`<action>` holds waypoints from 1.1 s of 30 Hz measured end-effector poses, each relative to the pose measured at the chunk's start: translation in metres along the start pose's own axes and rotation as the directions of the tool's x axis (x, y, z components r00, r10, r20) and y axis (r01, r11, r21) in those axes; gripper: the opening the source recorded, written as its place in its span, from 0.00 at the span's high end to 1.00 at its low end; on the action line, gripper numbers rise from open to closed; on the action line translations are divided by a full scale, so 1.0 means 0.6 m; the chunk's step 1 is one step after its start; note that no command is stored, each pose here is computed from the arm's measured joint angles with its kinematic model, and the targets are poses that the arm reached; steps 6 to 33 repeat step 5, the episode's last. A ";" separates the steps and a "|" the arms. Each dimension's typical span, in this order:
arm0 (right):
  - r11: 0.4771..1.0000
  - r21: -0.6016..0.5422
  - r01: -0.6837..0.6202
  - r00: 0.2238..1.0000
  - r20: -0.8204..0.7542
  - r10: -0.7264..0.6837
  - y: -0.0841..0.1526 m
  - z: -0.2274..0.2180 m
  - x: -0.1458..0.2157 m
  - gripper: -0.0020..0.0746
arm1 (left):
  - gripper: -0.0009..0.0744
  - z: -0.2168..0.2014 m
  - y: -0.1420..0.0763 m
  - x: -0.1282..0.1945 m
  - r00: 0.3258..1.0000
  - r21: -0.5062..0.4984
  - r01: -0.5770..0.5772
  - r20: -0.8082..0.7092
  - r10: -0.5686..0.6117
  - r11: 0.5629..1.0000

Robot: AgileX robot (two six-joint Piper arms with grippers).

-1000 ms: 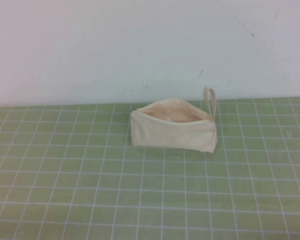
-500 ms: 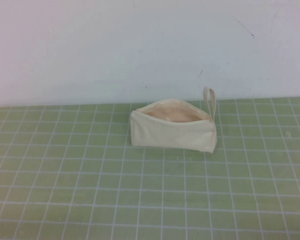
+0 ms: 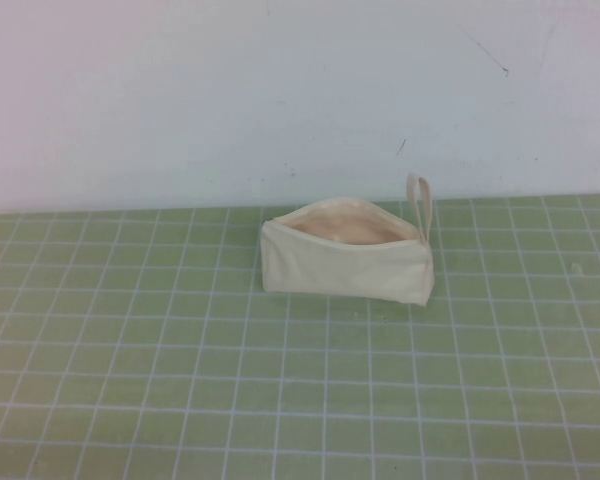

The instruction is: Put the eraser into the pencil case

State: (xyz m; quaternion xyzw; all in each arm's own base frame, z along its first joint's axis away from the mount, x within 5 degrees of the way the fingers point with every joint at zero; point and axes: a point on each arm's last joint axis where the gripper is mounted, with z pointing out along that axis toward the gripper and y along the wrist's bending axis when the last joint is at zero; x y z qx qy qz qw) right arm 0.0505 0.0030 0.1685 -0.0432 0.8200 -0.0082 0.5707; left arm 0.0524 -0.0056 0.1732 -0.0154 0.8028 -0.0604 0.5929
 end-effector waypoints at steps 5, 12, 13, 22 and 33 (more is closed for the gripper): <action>1.000 0.000 -0.016 1.000 0.000 0.016 0.000 0.000 0.000 0.97 | 0.99 0.000 0.000 0.000 1.000 0.000 0.000 0.000 0.000 1.000; 1.000 0.000 -0.016 1.000 0.000 0.016 0.000 0.000 0.000 0.97 | 0.99 0.000 0.000 0.000 1.000 0.000 0.000 0.000 0.000 1.000; 1.000 0.000 -0.016 1.000 0.000 0.016 0.000 0.000 0.000 0.97 | 0.99 0.000 0.000 0.000 1.000 0.000 0.000 0.000 0.000 1.000; 1.000 0.000 -0.016 1.000 0.000 0.016 0.000 0.000 0.000 0.97 | 0.99 0.000 0.000 0.000 1.000 0.000 0.000 0.000 0.000 1.000; 1.000 0.000 -0.016 1.000 0.000 0.016 0.000 0.000 0.000 0.97 | 0.99 0.000 0.000 0.000 1.000 0.000 0.000 0.000 0.000 1.000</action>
